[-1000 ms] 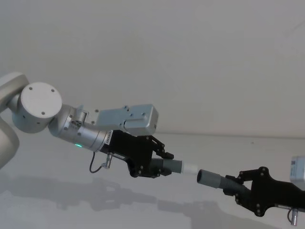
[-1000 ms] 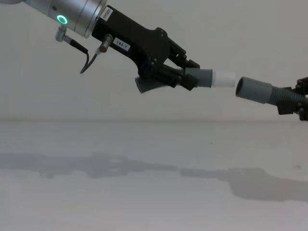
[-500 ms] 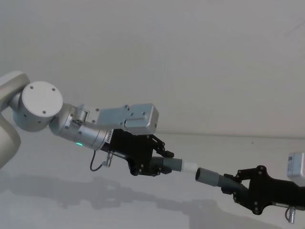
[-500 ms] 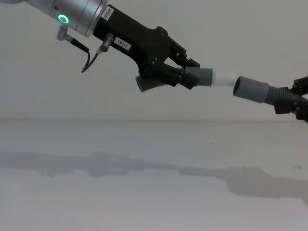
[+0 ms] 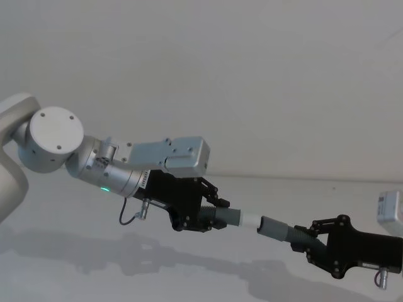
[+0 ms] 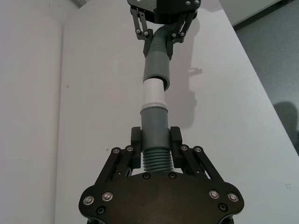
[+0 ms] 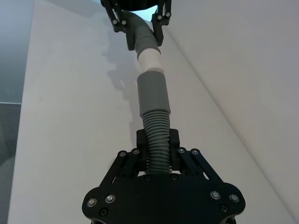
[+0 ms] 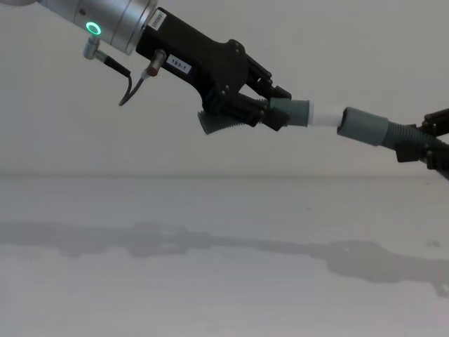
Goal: Use both hands to pick up one end of the pipe from the table, align the ends, and insert them.
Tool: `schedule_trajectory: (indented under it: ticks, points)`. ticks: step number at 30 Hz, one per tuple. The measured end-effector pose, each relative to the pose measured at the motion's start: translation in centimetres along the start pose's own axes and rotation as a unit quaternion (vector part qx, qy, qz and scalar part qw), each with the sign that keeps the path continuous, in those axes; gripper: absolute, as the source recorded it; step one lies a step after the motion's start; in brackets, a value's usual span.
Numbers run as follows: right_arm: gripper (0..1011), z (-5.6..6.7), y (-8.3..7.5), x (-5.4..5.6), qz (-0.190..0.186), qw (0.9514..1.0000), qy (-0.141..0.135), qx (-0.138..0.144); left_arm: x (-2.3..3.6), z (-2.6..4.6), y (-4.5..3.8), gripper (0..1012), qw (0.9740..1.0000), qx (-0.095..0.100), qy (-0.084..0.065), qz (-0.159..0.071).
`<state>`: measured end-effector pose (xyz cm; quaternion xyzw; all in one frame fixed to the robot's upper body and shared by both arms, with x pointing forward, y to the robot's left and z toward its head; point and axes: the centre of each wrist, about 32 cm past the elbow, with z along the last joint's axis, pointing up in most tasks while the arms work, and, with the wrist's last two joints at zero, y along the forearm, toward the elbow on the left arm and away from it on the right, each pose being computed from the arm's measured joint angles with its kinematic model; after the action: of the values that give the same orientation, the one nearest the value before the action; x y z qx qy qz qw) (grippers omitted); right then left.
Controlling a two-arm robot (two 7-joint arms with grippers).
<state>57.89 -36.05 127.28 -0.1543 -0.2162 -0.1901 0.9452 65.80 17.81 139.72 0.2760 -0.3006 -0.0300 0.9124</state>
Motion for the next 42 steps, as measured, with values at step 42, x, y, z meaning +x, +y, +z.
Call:
schedule_trajectory:
  ticks: [42]
  points:
    - [242,1.1,-0.4,0.0,0.018,0.9993,-0.025,0.023,1.22,0.1,-0.76,328,0.9997,-0.007,-0.015,-0.018]
